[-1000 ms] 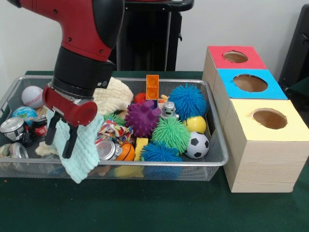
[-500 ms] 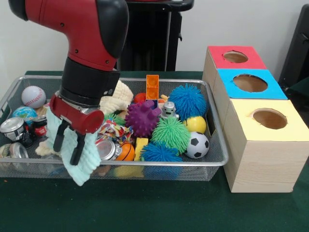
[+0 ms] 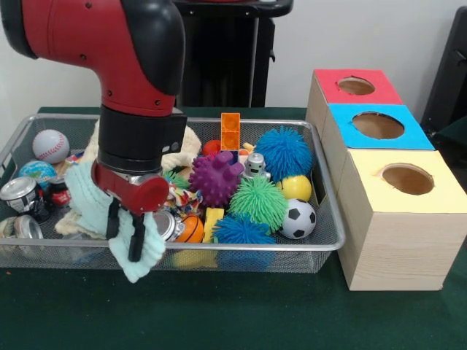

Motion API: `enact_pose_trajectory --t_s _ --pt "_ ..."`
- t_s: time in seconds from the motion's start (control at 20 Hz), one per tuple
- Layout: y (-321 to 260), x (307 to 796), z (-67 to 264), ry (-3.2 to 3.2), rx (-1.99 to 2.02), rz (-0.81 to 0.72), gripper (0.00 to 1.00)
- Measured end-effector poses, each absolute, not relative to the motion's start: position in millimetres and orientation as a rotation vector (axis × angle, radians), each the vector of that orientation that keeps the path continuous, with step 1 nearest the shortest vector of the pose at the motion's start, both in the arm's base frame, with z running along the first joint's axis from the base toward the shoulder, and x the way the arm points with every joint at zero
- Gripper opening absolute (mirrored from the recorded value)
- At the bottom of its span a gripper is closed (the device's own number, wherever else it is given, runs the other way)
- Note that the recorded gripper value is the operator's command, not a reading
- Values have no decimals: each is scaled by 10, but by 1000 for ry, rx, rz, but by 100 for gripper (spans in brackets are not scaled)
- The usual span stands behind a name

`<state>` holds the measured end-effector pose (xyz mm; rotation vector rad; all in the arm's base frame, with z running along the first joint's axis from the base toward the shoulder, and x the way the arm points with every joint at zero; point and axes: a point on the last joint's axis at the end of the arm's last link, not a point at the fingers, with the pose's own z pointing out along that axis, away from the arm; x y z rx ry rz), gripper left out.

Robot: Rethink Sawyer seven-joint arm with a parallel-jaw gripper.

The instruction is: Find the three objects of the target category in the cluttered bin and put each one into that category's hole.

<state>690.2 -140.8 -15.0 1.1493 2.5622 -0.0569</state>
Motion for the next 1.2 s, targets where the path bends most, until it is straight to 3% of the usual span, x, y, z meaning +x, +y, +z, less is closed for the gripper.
enact_pose_trajectory --t_s 0.5,1.2 --pt "-1298 6882 110 2586 1243 102 100" --pt "-997 6797 296 2632 1228 170 100"
